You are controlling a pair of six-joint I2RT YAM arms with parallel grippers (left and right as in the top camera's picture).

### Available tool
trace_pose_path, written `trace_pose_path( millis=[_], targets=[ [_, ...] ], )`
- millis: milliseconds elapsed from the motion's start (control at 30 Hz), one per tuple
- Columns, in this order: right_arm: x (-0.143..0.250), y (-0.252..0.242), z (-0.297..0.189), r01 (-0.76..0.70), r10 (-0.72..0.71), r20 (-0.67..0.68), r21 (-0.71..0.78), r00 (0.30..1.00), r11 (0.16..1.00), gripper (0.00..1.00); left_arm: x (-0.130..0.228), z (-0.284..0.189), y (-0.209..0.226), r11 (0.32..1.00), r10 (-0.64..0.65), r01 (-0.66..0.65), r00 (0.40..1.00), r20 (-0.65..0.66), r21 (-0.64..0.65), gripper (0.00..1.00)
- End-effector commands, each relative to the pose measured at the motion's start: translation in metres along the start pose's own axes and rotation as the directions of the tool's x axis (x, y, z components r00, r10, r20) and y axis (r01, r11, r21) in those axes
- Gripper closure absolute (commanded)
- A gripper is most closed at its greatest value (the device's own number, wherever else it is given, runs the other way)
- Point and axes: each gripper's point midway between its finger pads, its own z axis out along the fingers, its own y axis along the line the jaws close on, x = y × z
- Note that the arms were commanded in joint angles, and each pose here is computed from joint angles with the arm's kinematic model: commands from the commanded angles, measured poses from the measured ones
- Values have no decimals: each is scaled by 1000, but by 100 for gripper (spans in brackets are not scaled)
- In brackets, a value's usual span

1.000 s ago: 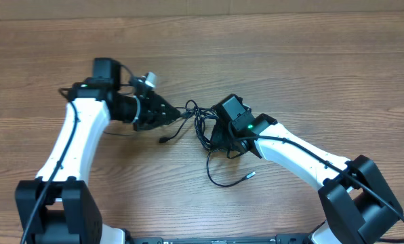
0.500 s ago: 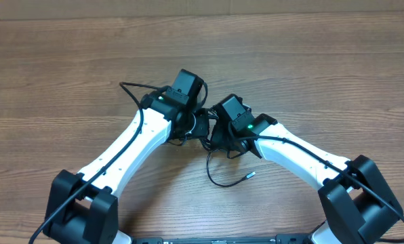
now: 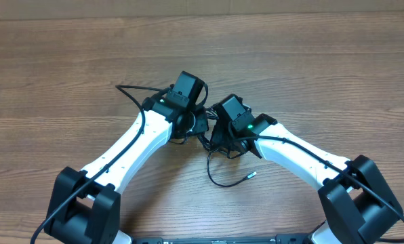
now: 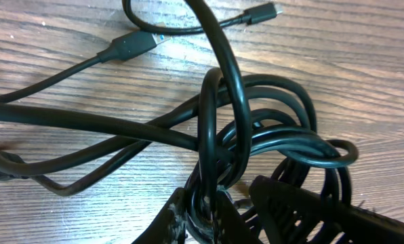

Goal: Untangle cables

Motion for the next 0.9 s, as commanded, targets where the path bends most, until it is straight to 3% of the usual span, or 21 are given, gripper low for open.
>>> trace_pose_path(
  millis=[0, 167, 300, 400, 467, 500, 567, 633, 700, 767, 800, 833, 867],
  targets=[
    [-4, 1, -1, 2, -2, 15, -4, 1000, 1000, 96, 9, 11, 5, 999, 0, -1, 999, -32, -34, 85],
    [-4, 1, -1, 2, -2, 15, -4, 1000, 1000, 96, 14, 12, -1, 1000, 6, -5, 997, -78, 15, 96],
    [-4, 1, -1, 2, -2, 15, -4, 1000, 1000, 96, 7, -22, -30, 968, 59, -30, 992, -110, 248, 96],
    [-4, 1, -1, 2, -2, 15, -4, 1000, 1000, 96, -7, -67, -48, 889, 134, -94, 989, -59, 449, 96],
    [-4, 1, -1, 2, -2, 15, -4, 1000, 1000, 96, -22, -101, -46, 831, 111, -88, 994, -9, 549, 96],
    [-4, 1, -1, 2, -2, 15, -4, 1000, 1000, 96, -32, -130, -45, 760, 90, -84, 996, 24, 645, 96],
    [-4, 1, -1, 2, -2, 15, -4, 1000, 1000, 96, -43, -152, -37, 705, 68, -85, 996, 53, 704, 96],
    [-4, 1, -1, 2, -2, 15, -4, 1000, 1000, 96, -49, -155, -24, 711, 39, -71, 997, 61, 700, 96],
    [-4, 1, -1, 2, -2, 15, -4, 1000, 1000, 96, -50, -143, -1, 781, 7, -40, 999, 54, 624, 96],
    [-4, 1, -1, 2, -2, 15, -4, 1000, 1000, 96, -42, -119, 32, 899, -52, 41, 999, 15, 435, 95],
    [-4, 1, -1, 1, -1, 15, -4, 1000, 1000, 96, -39, -114, 38, 920, -58, 51, 998, 6, 389, 94],
    [-4, 1, -1, 2, -2, 15, -4, 1000, 1000, 96, -28, -102, 46, 954, -48, 53, 999, -23, 296, 88],
    [-4, 1, -1, 1, -1, 15, -5, 1000, 1000, 96, -18, -89, 44, 970, -11, 24, 998, -56, 240, 72]
  ],
)
